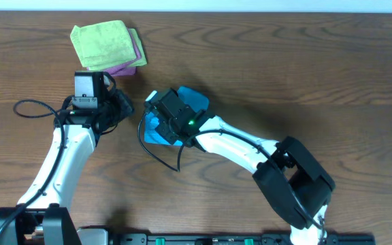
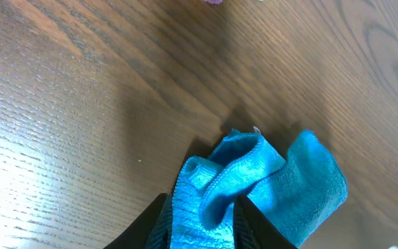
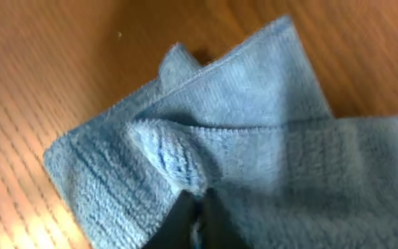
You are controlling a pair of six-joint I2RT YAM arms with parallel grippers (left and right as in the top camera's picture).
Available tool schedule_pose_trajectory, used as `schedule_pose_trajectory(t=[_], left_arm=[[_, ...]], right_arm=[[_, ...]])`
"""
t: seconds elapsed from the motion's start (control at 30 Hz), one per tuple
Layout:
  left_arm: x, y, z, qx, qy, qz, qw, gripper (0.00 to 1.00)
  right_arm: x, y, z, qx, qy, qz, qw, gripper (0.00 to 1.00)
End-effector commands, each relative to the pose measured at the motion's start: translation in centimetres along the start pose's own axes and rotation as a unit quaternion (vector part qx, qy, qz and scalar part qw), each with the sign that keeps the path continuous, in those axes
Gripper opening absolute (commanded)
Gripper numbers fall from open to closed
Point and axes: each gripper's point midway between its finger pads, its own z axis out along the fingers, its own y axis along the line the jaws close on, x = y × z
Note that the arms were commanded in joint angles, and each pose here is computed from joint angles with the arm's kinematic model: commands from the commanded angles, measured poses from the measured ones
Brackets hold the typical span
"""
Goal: Fold the cloth
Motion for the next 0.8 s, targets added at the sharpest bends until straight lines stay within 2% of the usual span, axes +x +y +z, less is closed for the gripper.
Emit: schedule_pose_trajectory(t=[0.0,0.4,0.57,0.77], left_arm=[[-0.8,-0.5,-0.5,0.006,-0.011,0.008,1.0,0.31],[-0.9,-0.5,-0.6,0.005,-0.014,0.008,1.0,0.3],[-1.1,-0.6,-0.6,0.007,-0.018,0.009,1.0,0.31],[-1.3,-0.7,-0.6,0.01,-0.022,0.01,1.0,0.31]], right_arm=[[-1.3,0.4,-0.1,-0.002,-0.018,-0.004,1.0,0.01],[-3.5,3.2,-2.3,-0.027,-0.044,-0.023,0.998,0.01],[-2.3,5.7,-2.5,-0.071,-0.021,-0.035,0.997,0.01],[-1.5,6.6,-2.6,-0.079,-0.006,-0.042,0.996,0.01]])
